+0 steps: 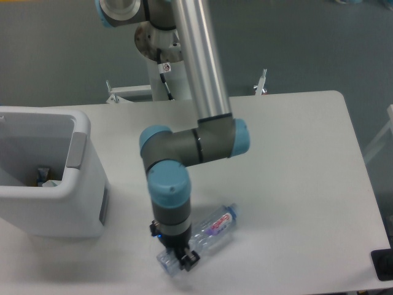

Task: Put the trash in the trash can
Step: 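Lift the water bottle and carry it over the trash bin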

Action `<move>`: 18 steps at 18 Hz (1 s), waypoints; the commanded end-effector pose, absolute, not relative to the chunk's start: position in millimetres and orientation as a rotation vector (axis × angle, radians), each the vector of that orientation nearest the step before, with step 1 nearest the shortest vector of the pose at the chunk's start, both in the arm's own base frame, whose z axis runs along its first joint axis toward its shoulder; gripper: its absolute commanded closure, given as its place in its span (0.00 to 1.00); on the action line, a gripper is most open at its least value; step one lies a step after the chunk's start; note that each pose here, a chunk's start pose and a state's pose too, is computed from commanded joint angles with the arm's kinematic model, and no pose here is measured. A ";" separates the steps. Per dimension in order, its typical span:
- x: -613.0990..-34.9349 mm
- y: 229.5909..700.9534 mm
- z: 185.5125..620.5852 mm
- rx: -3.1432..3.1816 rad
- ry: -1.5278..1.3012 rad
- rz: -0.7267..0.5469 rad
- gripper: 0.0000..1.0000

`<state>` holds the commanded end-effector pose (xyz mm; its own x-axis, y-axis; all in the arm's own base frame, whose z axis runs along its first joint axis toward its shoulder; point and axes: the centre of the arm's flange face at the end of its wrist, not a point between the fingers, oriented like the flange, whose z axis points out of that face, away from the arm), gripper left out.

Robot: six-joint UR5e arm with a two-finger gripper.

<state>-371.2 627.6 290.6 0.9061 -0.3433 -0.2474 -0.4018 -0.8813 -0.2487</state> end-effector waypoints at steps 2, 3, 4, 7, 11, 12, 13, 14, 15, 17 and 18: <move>-381.1 618.2 335.9 -2.688 0.484 0.288 0.55; -382.1 617.2 360.4 -2.631 0.443 0.274 0.55; -384.1 615.1 380.5 -2.582 0.395 0.253 0.55; -376.8 614.7 438.9 -2.455 0.259 0.194 0.55; -355.2 616.4 517.7 -2.267 0.146 0.059 0.55; -350.8 618.7 534.5 -2.230 0.116 0.025 0.55; -346.0 621.3 550.2 -2.197 0.092 -0.003 0.55; -339.7 622.2 563.8 -2.171 0.072 -0.035 0.55; -335.2 620.4 576.6 -2.144 0.059 -0.059 0.55; -312.6 621.1 594.8 -2.104 0.088 -0.108 0.55; -302.0 620.5 603.7 -2.094 0.099 -0.110 0.55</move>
